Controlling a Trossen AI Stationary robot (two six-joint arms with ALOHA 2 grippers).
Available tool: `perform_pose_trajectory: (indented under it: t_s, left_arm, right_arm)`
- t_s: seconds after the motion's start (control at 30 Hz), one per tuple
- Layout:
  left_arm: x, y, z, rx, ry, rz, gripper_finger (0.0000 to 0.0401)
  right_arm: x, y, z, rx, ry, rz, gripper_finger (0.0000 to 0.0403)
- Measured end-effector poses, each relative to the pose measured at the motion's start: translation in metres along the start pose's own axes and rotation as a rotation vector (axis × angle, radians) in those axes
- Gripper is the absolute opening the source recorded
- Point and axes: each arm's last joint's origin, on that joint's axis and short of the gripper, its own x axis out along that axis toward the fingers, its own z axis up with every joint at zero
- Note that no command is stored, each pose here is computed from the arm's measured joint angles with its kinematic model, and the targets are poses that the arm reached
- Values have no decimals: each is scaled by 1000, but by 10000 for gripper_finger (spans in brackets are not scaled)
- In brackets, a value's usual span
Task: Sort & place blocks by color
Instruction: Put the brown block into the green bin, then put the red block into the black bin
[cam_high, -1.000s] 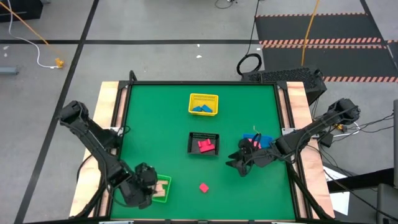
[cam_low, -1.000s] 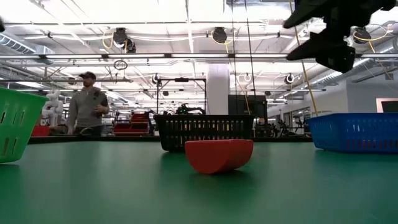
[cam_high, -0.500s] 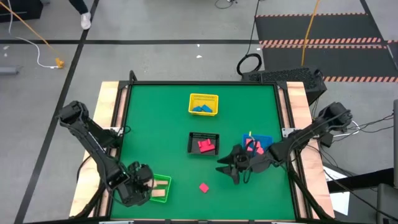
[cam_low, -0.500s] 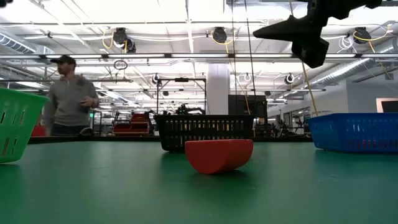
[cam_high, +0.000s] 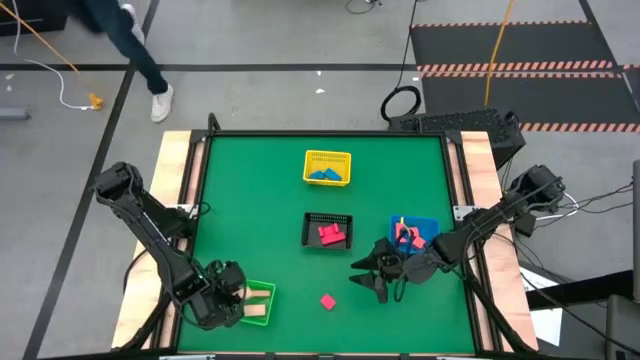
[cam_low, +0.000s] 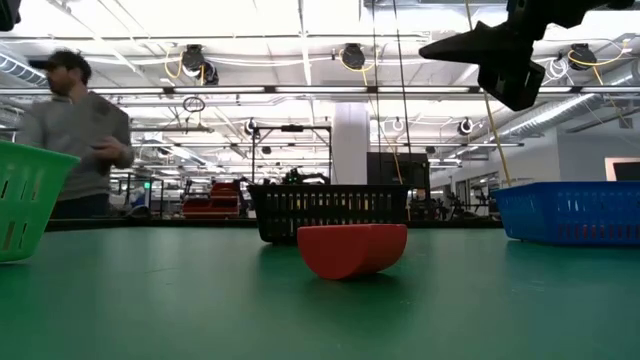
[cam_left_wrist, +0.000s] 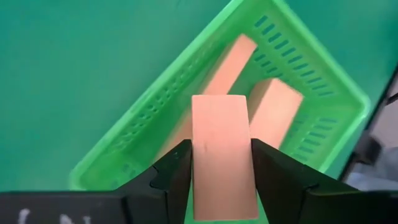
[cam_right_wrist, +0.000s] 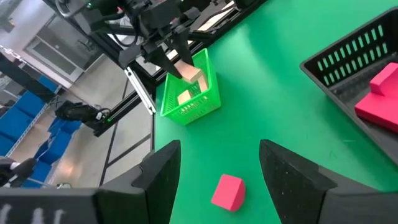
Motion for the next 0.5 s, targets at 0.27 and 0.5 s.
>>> perform_pose_trajectory:
  t_s: [0.27,0.5]
  left_arm:
    - [0,-7,3,-73,-8,-73,219]
    - [1,-20,15,-147,-33,-208,231]
  right_arm:
    - [0,0,0,26,4,0,210]
    - [-1,1,-1,12,7,4,210]
